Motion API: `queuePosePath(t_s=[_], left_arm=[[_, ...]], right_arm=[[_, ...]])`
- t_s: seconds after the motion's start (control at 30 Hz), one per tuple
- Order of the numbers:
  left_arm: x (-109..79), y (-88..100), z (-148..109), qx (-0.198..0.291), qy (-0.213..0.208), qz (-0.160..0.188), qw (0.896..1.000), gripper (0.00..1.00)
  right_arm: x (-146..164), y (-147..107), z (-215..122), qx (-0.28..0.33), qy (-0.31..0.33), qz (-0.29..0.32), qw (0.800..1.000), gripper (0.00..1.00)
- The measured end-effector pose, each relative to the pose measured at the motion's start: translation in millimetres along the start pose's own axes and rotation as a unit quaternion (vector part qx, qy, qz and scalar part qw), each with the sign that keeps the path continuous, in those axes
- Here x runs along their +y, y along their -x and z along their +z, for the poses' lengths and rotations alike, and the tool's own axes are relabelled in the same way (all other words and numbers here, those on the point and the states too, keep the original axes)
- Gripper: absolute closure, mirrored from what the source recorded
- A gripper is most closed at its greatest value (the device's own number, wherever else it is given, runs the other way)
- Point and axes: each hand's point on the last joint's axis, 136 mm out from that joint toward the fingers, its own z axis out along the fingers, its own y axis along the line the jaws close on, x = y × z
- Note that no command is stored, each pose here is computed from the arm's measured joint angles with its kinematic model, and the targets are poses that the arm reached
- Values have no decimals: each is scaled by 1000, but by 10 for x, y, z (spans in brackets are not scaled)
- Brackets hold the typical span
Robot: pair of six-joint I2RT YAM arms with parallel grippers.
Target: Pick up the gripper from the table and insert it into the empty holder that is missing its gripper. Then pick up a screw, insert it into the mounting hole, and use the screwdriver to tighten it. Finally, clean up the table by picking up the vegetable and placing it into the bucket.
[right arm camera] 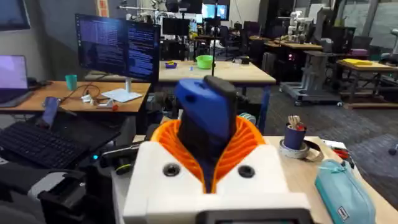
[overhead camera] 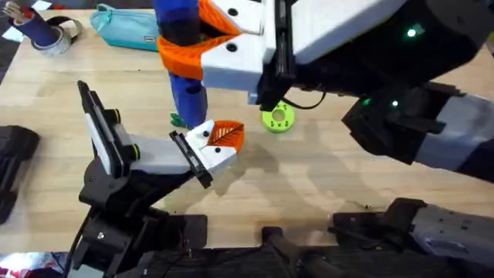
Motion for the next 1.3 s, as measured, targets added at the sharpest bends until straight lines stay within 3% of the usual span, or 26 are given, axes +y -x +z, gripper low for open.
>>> queuePosePath(t_s=[0.9, 1.3], left_arm=[[0, 0, 0, 0, 0, 0, 1000, 990], [0, -7, 0, 1, 0, -1, 1000, 990]], right_arm=[[1, 26, -90, 15, -8, 10, 1000, 968], [-22, -143, -100, 46, -13, 35, 998, 969]])
